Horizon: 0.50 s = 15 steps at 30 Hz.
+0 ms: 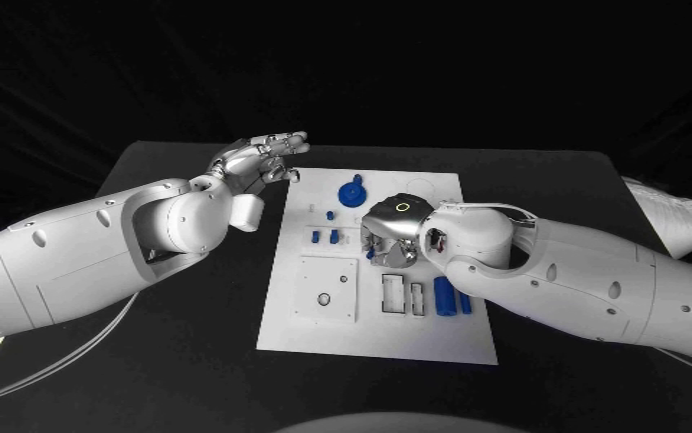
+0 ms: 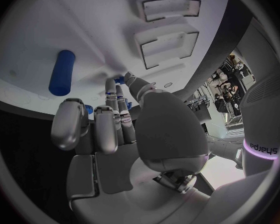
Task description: Assemble the parts on the task board
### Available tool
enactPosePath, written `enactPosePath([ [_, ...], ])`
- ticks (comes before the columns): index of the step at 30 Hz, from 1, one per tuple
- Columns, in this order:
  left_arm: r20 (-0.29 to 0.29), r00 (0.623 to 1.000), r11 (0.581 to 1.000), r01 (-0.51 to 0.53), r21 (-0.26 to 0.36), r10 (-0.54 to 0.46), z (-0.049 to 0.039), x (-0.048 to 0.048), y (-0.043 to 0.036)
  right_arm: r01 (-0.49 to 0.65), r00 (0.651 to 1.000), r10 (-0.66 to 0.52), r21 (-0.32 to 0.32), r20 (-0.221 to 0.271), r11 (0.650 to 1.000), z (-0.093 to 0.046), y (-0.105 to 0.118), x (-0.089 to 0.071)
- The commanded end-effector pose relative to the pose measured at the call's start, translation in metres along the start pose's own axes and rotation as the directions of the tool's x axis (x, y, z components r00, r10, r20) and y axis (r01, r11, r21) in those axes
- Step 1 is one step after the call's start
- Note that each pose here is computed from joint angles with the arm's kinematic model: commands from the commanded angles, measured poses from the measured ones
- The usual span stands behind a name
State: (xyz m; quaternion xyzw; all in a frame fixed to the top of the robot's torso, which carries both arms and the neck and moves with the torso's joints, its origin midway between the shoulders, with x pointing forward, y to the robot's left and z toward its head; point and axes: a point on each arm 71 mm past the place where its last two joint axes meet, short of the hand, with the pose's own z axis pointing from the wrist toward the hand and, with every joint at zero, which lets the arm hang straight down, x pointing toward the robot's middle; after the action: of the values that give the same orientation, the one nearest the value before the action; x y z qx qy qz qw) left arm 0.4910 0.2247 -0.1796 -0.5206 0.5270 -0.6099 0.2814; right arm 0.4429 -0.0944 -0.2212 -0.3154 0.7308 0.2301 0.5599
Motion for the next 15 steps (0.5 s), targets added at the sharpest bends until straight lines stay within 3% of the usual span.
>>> enactPosePath([
  [1,-0.021,1.0,1.0,0.002,0.005,-0.002,-0.0001,0.0026,-0.0006,-0.015,1.0,0.015,0.009,-0.019,1.0,0.0006,-0.0001,0.0022],
  [15,-0.019,1.0,1.0,0.001,0.004,-0.001,-0.0002,0.0023,-0.0006,-0.027,0.999,0.028,0.009,-0.041,1.0,0.0029,-0.0009,0.0058],
])
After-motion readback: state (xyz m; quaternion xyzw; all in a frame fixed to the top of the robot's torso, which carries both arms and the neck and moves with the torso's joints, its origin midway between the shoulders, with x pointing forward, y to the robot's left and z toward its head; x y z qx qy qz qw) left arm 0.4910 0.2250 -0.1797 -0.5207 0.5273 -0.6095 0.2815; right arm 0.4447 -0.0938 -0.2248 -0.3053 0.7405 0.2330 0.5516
